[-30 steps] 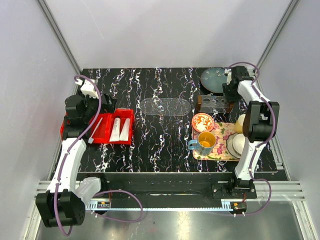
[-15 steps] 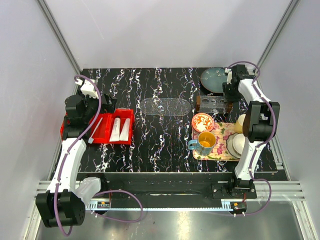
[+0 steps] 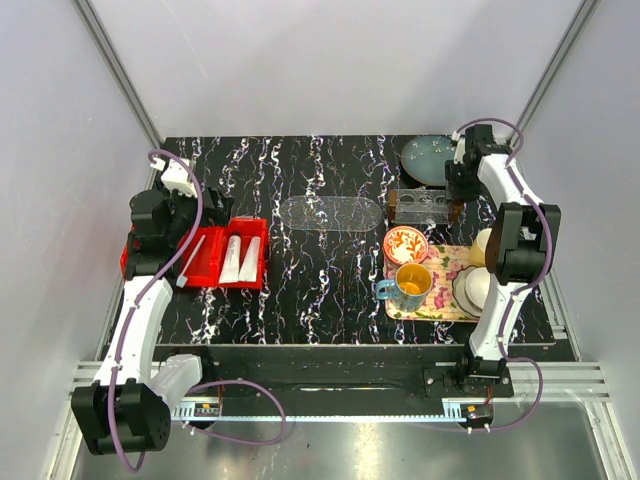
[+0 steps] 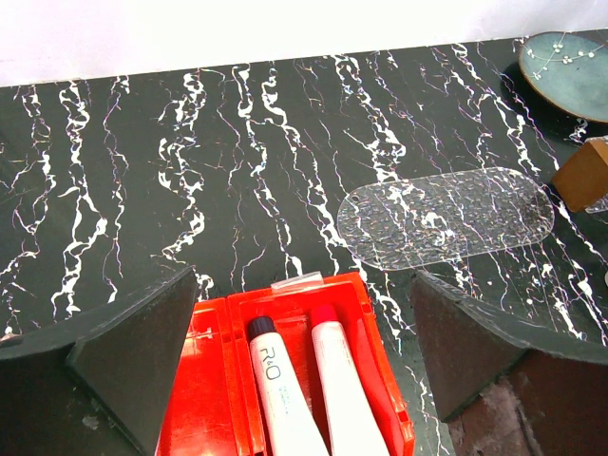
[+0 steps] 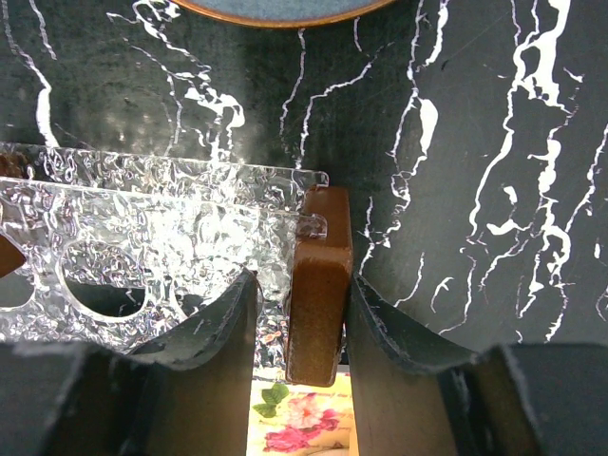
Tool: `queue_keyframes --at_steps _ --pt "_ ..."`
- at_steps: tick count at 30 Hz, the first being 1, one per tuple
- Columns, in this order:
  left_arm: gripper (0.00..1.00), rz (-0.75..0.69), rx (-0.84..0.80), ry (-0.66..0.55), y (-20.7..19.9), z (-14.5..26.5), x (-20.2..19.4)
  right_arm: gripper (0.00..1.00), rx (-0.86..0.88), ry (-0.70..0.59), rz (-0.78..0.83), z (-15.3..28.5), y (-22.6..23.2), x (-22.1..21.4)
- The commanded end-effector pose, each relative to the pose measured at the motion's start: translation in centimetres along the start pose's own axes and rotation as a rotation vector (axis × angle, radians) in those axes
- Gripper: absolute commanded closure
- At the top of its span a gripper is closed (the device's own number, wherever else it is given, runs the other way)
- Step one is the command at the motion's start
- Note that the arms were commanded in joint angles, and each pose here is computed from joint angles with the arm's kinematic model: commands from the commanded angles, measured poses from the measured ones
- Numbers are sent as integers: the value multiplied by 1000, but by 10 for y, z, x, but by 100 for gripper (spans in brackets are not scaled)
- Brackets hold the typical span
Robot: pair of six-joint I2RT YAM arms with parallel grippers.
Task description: Prepare toiletry sets of a toothbrush and toothpaste on the tray
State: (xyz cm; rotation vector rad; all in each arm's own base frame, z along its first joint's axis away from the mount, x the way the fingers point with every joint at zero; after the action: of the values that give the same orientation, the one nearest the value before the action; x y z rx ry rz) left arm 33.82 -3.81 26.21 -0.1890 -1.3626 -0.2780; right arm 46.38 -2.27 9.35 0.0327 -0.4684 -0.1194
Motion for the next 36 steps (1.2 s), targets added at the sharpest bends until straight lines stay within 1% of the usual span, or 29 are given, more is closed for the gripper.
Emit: queue_keyframes --at_steps 1,17,24,25,27,36 --pt "1 -22 -8 -51 -2 1 12 100 82 -89 -44 26 18 31" --pt "1 -19 -5 -42 0 -2 11 100 163 -122 -95 40 36 46" --pt "1 -21 6 -28 3 -7 7 100 147 -154 -63 47 51 53" --pt "1 -26 11 -26 4 -7 6 100 146 -160 -39 48 63 53" --pt "1 -28 20 -22 6 -9 5 100 152 -169 -43 50 77 53" --pt "1 -29 33 11 10 -15 -5 100 144 -212 -41 49 119 55"
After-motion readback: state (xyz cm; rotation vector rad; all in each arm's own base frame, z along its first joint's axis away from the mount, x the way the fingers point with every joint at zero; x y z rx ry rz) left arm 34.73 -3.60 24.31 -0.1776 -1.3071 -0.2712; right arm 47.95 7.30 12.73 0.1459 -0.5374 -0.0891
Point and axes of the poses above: each gripper's point midway between its finger pads, its own z axis back along the fingers, its own y axis along the line the jaws close on, x = y × z, the point moved 1 cm from there along z, back along the fingers, and after that the axes turned 8 degrees about -z, right-handed, at the moved point
